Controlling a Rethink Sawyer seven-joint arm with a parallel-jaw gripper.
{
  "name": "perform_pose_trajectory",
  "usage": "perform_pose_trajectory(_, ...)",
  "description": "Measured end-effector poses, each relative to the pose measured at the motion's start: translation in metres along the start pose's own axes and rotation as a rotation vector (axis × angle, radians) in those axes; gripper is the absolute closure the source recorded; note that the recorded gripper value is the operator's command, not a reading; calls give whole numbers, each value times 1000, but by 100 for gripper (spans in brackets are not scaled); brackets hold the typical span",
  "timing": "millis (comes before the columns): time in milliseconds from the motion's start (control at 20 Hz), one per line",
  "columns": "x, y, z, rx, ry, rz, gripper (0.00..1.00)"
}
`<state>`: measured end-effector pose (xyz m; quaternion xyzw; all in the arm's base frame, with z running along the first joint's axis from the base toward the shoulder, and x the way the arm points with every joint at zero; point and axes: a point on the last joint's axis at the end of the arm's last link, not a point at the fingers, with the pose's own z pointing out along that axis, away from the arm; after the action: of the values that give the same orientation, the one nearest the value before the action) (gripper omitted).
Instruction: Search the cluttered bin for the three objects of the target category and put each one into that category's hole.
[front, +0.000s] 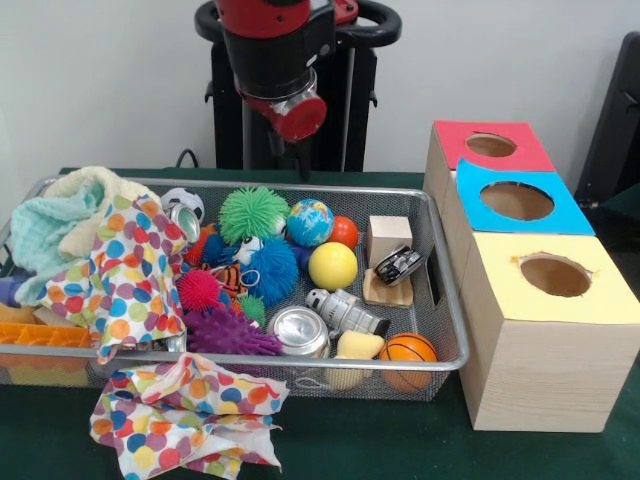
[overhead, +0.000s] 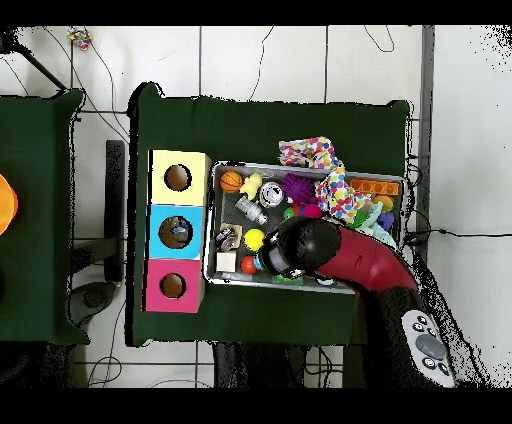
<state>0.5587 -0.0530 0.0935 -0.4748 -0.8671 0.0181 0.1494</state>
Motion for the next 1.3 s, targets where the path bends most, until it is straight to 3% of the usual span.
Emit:
perform_pose_trajectory(250,11,9,3,10,-40,-40,0)
perform_pose_trajectory(500,3,6,15,4,-96,-59,0)
perform_pose_trajectory(650,-10,-1,25,4,-149,-68,0)
perform_pose_trajectory(900,-23,-10,32,18,-191,-77,0)
perform_pose_trajectory(1300,-59,-37,43,78,-295,-110,0)
